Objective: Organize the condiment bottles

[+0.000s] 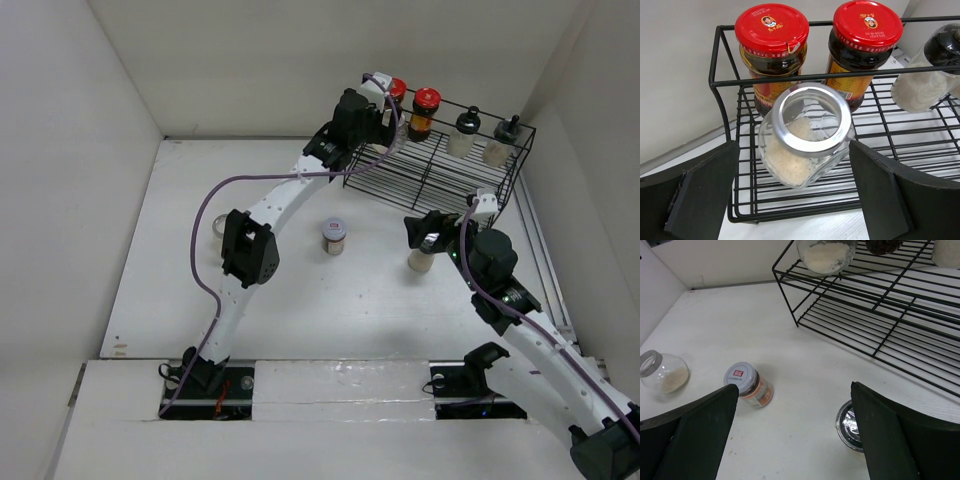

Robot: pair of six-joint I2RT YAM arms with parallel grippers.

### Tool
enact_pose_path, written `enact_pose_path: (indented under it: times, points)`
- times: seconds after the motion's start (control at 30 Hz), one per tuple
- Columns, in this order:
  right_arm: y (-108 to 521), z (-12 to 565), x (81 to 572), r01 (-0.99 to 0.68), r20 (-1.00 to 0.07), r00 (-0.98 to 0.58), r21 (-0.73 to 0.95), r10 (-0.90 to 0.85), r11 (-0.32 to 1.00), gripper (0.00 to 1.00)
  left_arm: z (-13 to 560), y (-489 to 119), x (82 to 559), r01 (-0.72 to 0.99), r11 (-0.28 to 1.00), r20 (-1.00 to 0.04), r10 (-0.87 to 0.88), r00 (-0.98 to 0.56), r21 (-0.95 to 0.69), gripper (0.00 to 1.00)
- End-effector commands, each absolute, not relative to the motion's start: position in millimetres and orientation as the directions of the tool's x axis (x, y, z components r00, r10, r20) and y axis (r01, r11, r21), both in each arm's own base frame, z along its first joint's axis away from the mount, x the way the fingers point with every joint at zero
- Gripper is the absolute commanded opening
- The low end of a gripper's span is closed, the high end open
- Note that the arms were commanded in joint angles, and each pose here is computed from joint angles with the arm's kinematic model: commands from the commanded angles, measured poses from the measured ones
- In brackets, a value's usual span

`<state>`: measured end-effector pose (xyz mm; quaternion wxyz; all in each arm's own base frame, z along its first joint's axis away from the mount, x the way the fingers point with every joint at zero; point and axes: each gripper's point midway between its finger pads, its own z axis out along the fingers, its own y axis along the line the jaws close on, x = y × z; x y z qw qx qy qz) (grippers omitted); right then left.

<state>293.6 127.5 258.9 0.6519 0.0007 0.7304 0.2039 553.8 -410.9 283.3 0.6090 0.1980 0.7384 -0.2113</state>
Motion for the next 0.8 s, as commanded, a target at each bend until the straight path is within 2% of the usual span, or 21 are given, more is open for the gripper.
enact_pose_path:
  times: [0.0, 0.17, 0.3, 0.37, 0.43, 0.47, 0.5, 0.53, 0.57, 0.6, 0.63, 0.67, 0.73, 0.77]
  points:
    - [128.2, 275.4, 295.5, -0.283, -0.950, -0.101, 0.313, 0.297, 0.907, 1.00, 340.3, -408.9, 544.4, 0.566, 0.821, -0.996, -0.038, -0.080, -0.077, 0.87]
    - [127.5, 278.2, 294.1, -0.286, -0.949, -0.093, 0.314, 0.300, 0.905, 1.00, 357.3, -401.9, 537.9, 0.560, 0.825, -0.997, -0.051, -0.063, -0.077, 0.87]
    - [126.9, 285.5, 292.7, -0.291, -0.948, -0.077, 0.317, 0.308, 0.903, 1.00, 389.6, -389.9, 521.5, 0.562, 0.822, -0.996, -0.081, -0.038, -0.089, 0.92]
    - [127.8, 286.5, 294.6, -0.290, -0.948, -0.080, 0.316, 0.307, 0.903, 0.91, 434.2, -375.9, 502.4, 0.568, 0.817, -0.990, -0.137, 0.017, -0.103, 0.93]
    - [136.9, 292.3, 295.7, -0.324, -0.949, -0.090, 0.316, 0.304, 0.892, 0.82, 451.3, -364.6, 489.5, 0.563, 0.818, -0.986, -0.161, 0.032, -0.116, 0.93]
    - [145.0, 286.7, 299.4, -0.335, -0.950, -0.118, 0.313, 0.291, 0.888, 0.66, 489.2, -349.4, 469.5, 0.569, 0.814, -0.975, -0.203, 0.086, -0.119, 0.93]
    - [154.2, 286.0, 299.2, -0.358, -0.950, -0.134, 0.313, 0.283, 0.880, 0.61, 505.8, -338.7, 461.1, 0.556, 0.819, -0.965, -0.239, 0.110, -0.140, 0.93]
    - [160.5, 286.8, 300.8, -0.370, -0.950, -0.140, 0.312, 0.280, 0.875, 0.57, 499.2, -332.8, 456.2, 0.545, 0.825, -0.966, -0.240, 0.096, -0.151, 0.92]
    - [167.3, 293.0, 302.2, -0.388, -0.953, -0.136, 0.301, 0.269, 0.871, 0.43, 507.3, -324.6, 447.8, 0.539, 0.823, -0.957, -0.272, 0.098, -0.178, 0.92]
    - [177.5, 284.5, 307.7, -0.396, -0.956, -0.166, 0.289, 0.242, 0.871, 0.38, 537.0, -304.5, 425.5, 0.535, 0.820, -0.937, -0.321, 0.137, -0.203, 0.89]
    - [194.7, 284.2, 304.8, -0.437, -0.956, -0.187, 0.288, 0.228, 0.852, 0.35, 525.8, -295.8, 424.3, 0.500, 0.835, -0.938, -0.327, 0.117, -0.229, 0.86]
    - [209.1, 285.5, 312.8, -0.457, -0.962, -0.195, 0.263, 0.193, 0.850, 0.26, 545.4, -277.3, 404.4, 0.494, 0.830, -0.919, -0.369, 0.138, -0.259, 0.75]
    - [247.0, 287.5, 306.5, -0.542, -0.965, -0.218, 0.246, 0.148, 0.804, 0.18, 547.1, -257.3, 389.8, 0.455, 0.821, -0.891, -0.438, 0.118, -0.344, 0.59]
    - [261.4, 288.4, 306.1, -0.566, -0.966, -0.222, 0.236, 0.130, 0.790, 0.15, 518.7, -255.0, 388.5, 0.429, 0.827, -0.901, -0.428, 0.062, -0.364, 0.49]
